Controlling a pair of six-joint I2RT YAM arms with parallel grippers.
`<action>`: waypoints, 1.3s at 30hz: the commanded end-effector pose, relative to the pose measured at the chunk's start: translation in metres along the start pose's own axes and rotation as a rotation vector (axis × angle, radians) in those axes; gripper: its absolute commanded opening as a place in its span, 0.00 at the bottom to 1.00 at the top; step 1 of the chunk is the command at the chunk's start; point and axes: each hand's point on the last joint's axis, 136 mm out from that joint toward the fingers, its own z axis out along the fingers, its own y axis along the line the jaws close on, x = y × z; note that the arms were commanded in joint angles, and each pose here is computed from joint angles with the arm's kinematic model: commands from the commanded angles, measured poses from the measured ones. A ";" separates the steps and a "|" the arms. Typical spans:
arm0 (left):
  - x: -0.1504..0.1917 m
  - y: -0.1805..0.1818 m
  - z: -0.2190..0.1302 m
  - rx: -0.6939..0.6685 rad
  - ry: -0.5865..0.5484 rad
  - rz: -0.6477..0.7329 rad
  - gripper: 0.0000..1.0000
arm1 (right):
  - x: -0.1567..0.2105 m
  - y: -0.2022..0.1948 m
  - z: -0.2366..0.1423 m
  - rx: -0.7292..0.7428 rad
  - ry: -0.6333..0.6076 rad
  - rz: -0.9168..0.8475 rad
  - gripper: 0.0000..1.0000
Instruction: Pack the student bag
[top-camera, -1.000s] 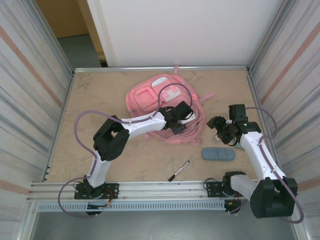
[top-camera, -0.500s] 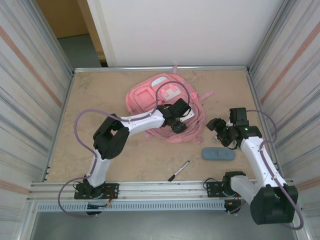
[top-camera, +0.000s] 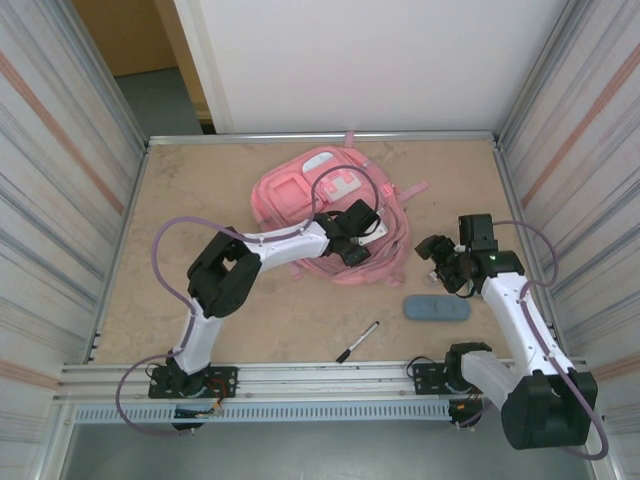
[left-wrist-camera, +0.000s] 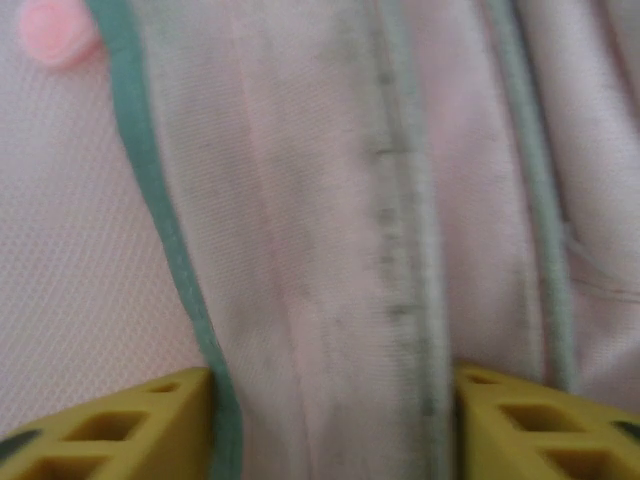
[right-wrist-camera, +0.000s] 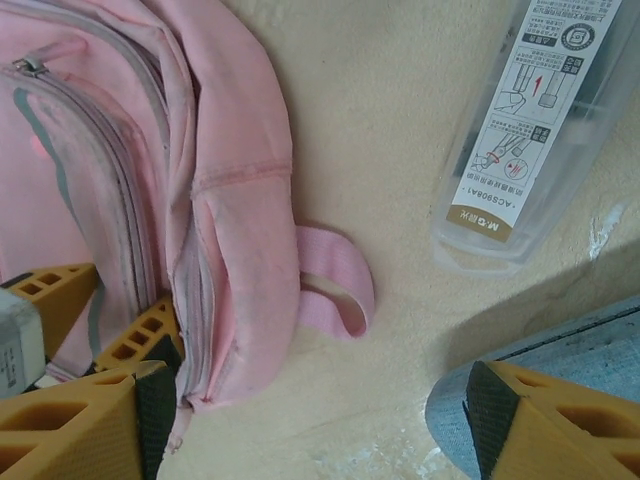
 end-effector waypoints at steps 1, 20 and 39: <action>0.017 0.020 0.008 -0.089 0.075 0.038 0.32 | -0.006 0.002 -0.009 0.032 -0.035 0.013 0.77; -0.037 0.105 -0.153 -0.243 -0.294 0.048 0.00 | 0.039 -0.085 -0.010 0.447 0.053 0.318 0.99; -0.022 0.090 -0.160 -0.153 -0.307 0.003 0.00 | 0.061 -0.103 0.049 0.455 0.120 0.394 0.67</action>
